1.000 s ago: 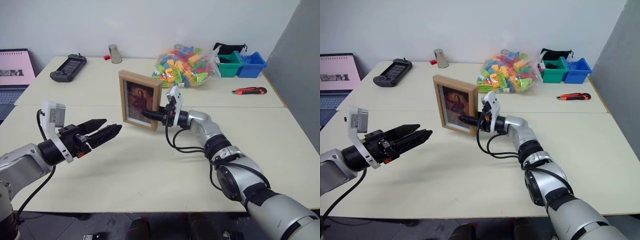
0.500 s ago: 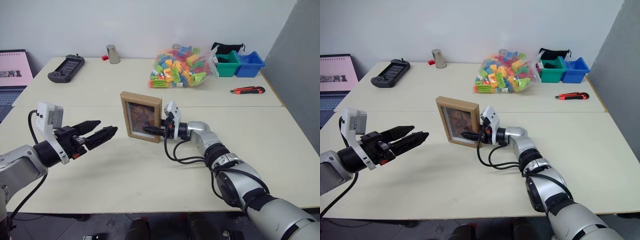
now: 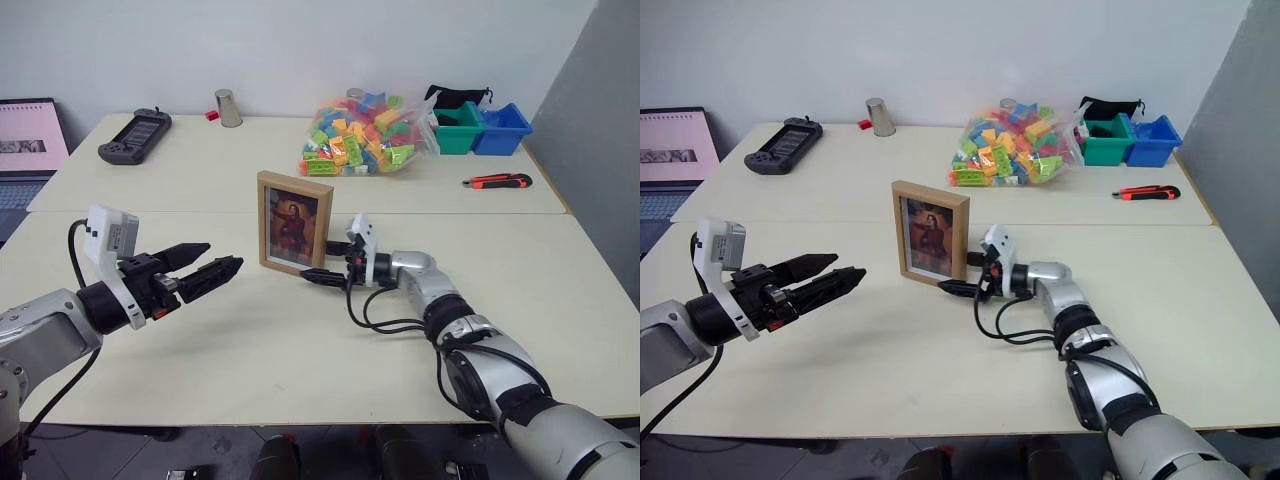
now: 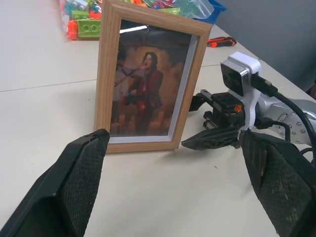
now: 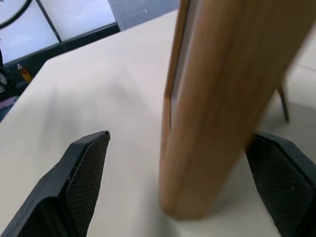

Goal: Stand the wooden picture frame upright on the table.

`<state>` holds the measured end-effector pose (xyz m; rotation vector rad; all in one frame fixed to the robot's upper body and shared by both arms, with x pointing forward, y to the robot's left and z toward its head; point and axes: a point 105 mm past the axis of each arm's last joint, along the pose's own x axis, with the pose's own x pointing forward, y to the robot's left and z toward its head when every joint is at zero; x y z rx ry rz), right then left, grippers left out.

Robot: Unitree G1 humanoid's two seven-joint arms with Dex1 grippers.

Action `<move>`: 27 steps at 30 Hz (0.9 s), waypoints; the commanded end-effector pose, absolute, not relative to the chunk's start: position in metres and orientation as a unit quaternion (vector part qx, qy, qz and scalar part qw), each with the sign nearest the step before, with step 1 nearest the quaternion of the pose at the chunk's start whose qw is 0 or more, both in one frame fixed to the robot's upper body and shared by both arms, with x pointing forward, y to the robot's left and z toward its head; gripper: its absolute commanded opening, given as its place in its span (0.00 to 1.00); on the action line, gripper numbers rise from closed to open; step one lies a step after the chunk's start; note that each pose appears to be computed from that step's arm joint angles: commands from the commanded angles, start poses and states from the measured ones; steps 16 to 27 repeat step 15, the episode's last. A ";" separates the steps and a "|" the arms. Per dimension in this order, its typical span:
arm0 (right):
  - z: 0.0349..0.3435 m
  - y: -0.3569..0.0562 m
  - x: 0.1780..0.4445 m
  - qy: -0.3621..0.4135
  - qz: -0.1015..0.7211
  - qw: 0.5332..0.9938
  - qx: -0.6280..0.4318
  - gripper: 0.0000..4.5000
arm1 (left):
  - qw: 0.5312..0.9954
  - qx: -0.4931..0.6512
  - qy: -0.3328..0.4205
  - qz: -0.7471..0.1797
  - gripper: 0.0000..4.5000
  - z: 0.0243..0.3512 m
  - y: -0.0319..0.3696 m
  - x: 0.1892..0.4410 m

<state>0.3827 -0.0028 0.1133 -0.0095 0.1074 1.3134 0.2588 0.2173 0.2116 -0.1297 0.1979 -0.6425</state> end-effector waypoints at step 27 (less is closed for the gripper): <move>0.197 -0.102 0.333 0.050 0.566 0.813 -0.126 0.99 | 0.955 -0.038 0.089 -0.281 1.00 0.221 0.243 0.283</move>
